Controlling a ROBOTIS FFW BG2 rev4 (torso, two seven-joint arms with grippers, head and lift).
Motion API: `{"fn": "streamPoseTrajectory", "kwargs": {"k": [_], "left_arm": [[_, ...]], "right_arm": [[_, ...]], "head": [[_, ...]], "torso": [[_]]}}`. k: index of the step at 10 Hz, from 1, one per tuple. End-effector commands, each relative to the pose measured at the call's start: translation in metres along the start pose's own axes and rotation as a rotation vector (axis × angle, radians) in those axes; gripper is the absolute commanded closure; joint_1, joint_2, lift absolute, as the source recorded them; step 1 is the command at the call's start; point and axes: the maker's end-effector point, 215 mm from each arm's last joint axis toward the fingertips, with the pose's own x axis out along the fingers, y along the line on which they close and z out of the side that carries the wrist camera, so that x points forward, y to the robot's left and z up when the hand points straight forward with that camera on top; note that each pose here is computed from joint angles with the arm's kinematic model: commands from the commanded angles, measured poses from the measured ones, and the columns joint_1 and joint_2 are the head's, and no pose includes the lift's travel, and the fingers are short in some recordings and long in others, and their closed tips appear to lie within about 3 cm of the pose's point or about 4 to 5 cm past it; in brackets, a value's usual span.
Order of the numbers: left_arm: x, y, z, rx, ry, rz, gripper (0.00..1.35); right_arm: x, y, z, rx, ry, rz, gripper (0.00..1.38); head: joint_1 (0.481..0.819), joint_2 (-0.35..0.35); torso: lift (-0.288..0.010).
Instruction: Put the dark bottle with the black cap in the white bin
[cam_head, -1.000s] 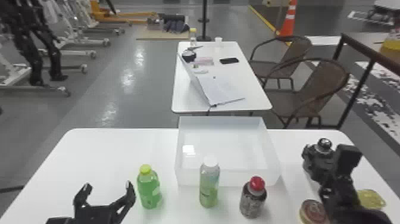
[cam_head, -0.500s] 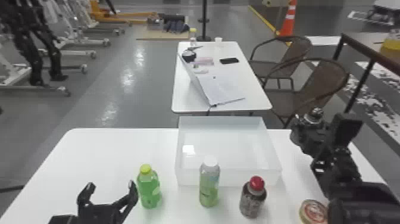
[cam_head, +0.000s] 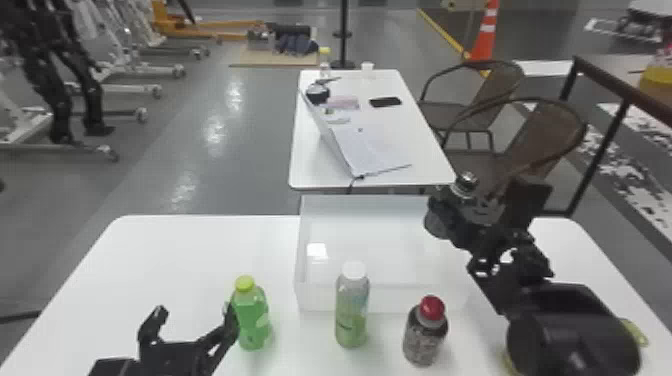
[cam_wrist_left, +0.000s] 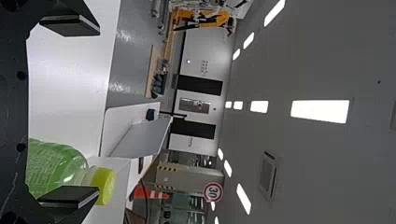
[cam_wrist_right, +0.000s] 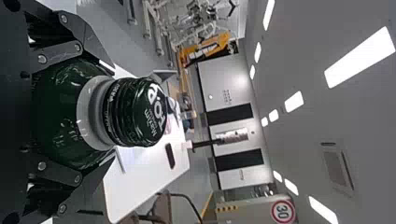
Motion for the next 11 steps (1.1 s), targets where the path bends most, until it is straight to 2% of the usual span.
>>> {"fn": "streamPoseTrajectory", "kwargs": {"k": [1, 5, 10, 11], "left_arm": [[0.001, -0.002, -0.001, -0.008, 0.0, 0.002, 0.1], [0.0, -0.002, -0.001, -0.011, 0.0, 0.002, 0.1], [-0.001, -0.001, -0.001, -0.013, -0.001, 0.004, 0.1], [-0.001, 0.0, -0.001, -0.012, -0.002, 0.005, 0.1]], "right_arm": [[0.009, 0.01, -0.026, 0.044, 0.062, 0.02, 0.89], [0.005, 0.019, -0.087, 0.024, 0.219, 0.026, 0.89], [-0.001, 0.015, -0.108, -0.006, 0.277, 0.021, 0.89], [-0.001, 0.016, -0.108, -0.006, 0.277, 0.024, 0.75]], "head": [[0.549, 0.0], [0.549, 0.0], [0.549, 0.0], [0.549, 0.0]], "torso": [[-0.1], [-0.1], [-0.1], [-0.1]]}}
